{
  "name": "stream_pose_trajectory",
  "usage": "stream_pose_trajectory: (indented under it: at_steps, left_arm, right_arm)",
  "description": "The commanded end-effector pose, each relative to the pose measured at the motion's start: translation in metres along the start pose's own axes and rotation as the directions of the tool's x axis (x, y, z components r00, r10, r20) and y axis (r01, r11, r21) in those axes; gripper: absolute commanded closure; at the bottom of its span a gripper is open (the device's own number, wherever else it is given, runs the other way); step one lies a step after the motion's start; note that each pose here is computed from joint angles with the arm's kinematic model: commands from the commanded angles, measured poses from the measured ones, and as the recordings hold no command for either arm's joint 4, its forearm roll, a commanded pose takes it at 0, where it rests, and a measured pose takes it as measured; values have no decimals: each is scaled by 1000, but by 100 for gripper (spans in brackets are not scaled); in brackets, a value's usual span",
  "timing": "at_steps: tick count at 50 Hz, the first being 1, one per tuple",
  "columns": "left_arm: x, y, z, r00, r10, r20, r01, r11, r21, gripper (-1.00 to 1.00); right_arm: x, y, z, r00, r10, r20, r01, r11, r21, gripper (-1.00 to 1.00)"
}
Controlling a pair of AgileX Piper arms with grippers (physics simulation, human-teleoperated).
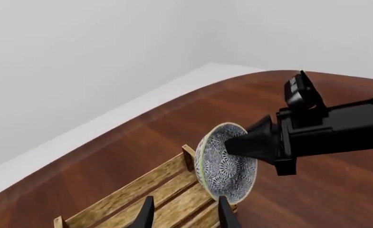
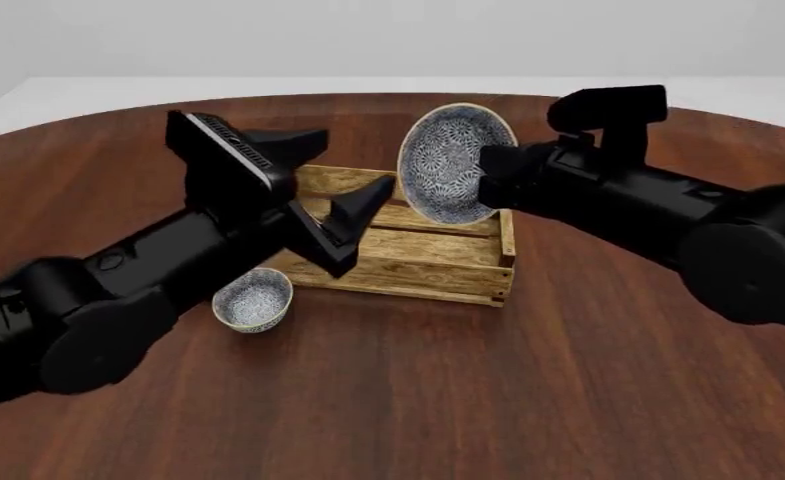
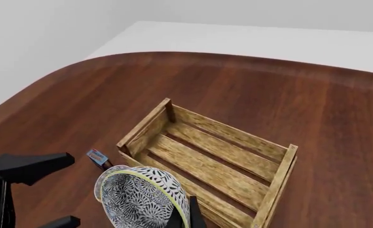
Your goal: Stack the right bowl on the left bowl and place them in the tray.
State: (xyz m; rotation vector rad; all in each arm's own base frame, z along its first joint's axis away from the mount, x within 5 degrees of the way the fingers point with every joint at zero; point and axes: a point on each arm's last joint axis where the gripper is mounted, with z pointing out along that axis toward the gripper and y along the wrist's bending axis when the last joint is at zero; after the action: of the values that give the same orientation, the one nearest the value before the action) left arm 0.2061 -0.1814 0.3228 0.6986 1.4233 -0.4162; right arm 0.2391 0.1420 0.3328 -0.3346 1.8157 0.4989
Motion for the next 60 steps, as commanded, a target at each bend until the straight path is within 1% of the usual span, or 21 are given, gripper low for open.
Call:
stream_pose_trajectory:
  at_steps: [1, 6, 10, 16, 25, 30, 36, 51, 55, 56, 60]
  left_arm:
    - [6, -1, 17, 1000, 7, -11, -7, 1000, 0, -100]
    - [8, 1, 24, 1000, 11, -17, -11, 1000, -5, -100]
    - [13, 2, 37, 999, -2, -39, 2, 1000, -6, -100]
    - [20, 3, 48, 998, -5, -56, 5, 1000, -9, -100]
    - [28, -1, 63, 996, -9, -84, 9, 1000, 2, -100]
    - [32, -4, 69, 995, -18, -95, 19, 1000, 11, -100]
    - [40, -7, 80, 993, -21, -116, 23, 1000, 18, -100]
    - [59, -5, 98, 988, -30, -150, 32, 999, 6, -100]
    - [59, -6, 99, 988, -42, -149, 44, 999, 8, -100]
    - [60, -5, 99, 988, -46, -147, 47, 999, 4, 100]
    - [59, -5, 98, 988, -53, -144, 54, 999, 2, 100]
  right_arm:
    - [-1, -1, 2, 1000, 23, 5, -23, 1000, 2, 100]
    - [-1, -1, 3, 1000, 24, 3, -24, 1000, 4, 100]
    - [-1, -1, 3, 1000, 23, 1, -23, 1000, 4, 100]
    - [0, -1, 4, 1000, 22, -1, -22, 1000, 5, 100]
    - [1, -3, 6, 1000, 24, -3, -24, 1000, 9, 100]
    - [1, -3, 6, 1000, 24, -4, -24, 1000, 11, 100]
    - [1, -4, 6, 1000, 25, -4, -25, 1000, 13, 100]
    - [2, -4, 9, 1000, 25, -9, -25, 1000, 16, 100]
    - [2, -4, 10, 1000, 25, -12, -25, 1000, 15, 100]
    - [2, -4, 10, 1000, 24, -13, -24, 1000, 15, 100]
    - [2, -4, 10, 1000, 25, -13, -25, 1000, 17, 100]
